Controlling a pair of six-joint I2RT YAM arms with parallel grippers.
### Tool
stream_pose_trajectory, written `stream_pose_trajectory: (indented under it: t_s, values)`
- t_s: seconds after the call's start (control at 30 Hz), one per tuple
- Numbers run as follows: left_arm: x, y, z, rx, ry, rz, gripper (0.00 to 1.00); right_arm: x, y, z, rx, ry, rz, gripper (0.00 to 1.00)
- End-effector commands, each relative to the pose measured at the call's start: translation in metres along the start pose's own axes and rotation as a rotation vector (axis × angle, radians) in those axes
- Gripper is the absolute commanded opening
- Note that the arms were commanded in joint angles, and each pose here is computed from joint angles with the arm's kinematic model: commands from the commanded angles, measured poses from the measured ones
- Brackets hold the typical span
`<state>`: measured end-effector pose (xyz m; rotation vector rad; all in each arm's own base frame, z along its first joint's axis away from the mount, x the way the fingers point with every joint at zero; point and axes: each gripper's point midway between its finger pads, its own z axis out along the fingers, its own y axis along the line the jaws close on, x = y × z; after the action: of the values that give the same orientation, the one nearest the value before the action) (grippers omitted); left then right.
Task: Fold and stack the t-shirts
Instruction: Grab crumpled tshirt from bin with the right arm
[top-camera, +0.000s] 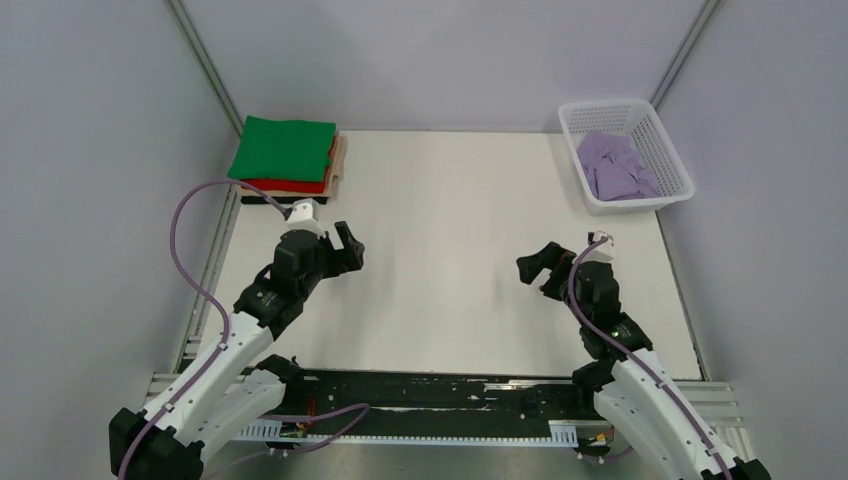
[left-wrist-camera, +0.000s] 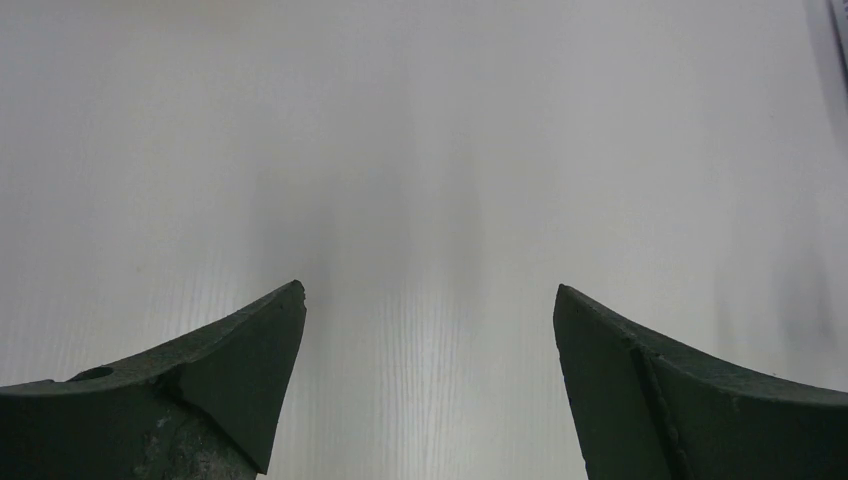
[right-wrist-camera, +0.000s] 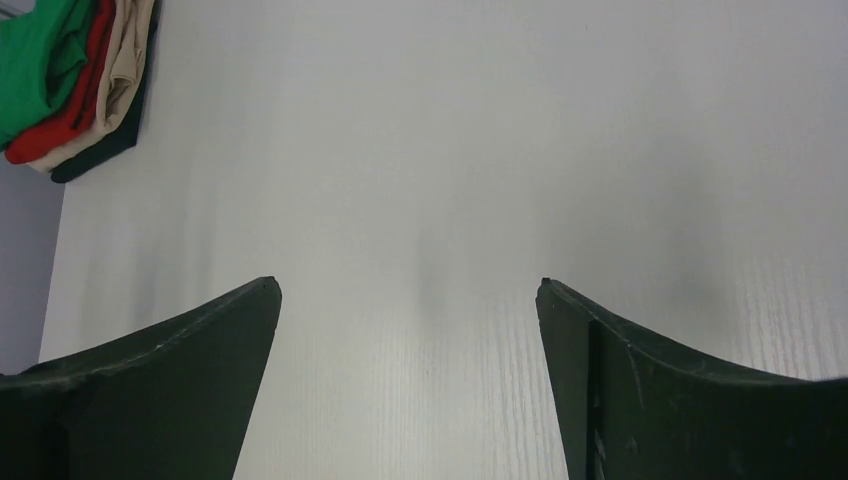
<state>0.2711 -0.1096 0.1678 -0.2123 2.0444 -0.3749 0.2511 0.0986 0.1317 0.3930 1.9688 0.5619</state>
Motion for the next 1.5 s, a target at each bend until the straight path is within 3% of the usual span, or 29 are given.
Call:
stream_pose_trajectory:
  t_s: [0.0,0.17,0.3,0.43,0.6,0.8,1.1,1.3,1.47]
  values:
    - [-0.019,-0.009,-0.005,0.024,-0.054,-0.015,1.00,-0.036,0.016,-0.001,-0.026,-0.112,-0.003,1.00]
    - [-0.022,-0.011,-0.004,0.031,-0.065,-0.021,1.00,-0.086,0.024,-0.002,0.027,-0.265,-0.038,1.00]
    - [-0.021,-0.007,-0.002,0.007,-0.064,-0.029,1.00,-0.141,0.019,0.003,0.192,-0.363,-0.076,1.00]
    - [-0.018,-0.006,0.001,0.000,-0.056,-0.030,1.00,-0.195,-0.003,0.035,0.287,-0.306,-0.019,1.00]
    - [-0.014,-0.005,0.004,-0.003,-0.046,-0.036,1.00,-0.263,-0.065,0.080,0.447,-0.265,0.040,1.00]
    - [-0.004,-0.006,0.011,0.005,-0.022,-0.042,1.00,-0.298,-0.137,0.148,0.586,-0.145,0.033,1.00]
    - [0.000,0.004,0.022,-0.064,0.004,-0.019,1.00,-0.280,-0.210,0.242,0.663,0.025,0.013,1.00]
    - [0.006,0.006,0.029,-0.086,0.030,-0.008,1.00,-0.227,-0.248,0.268,0.707,0.141,0.042,1.00]
    - [0.006,0.007,0.031,-0.095,0.031,-0.008,1.00,-0.190,-0.269,0.281,0.718,0.223,0.048,0.92]
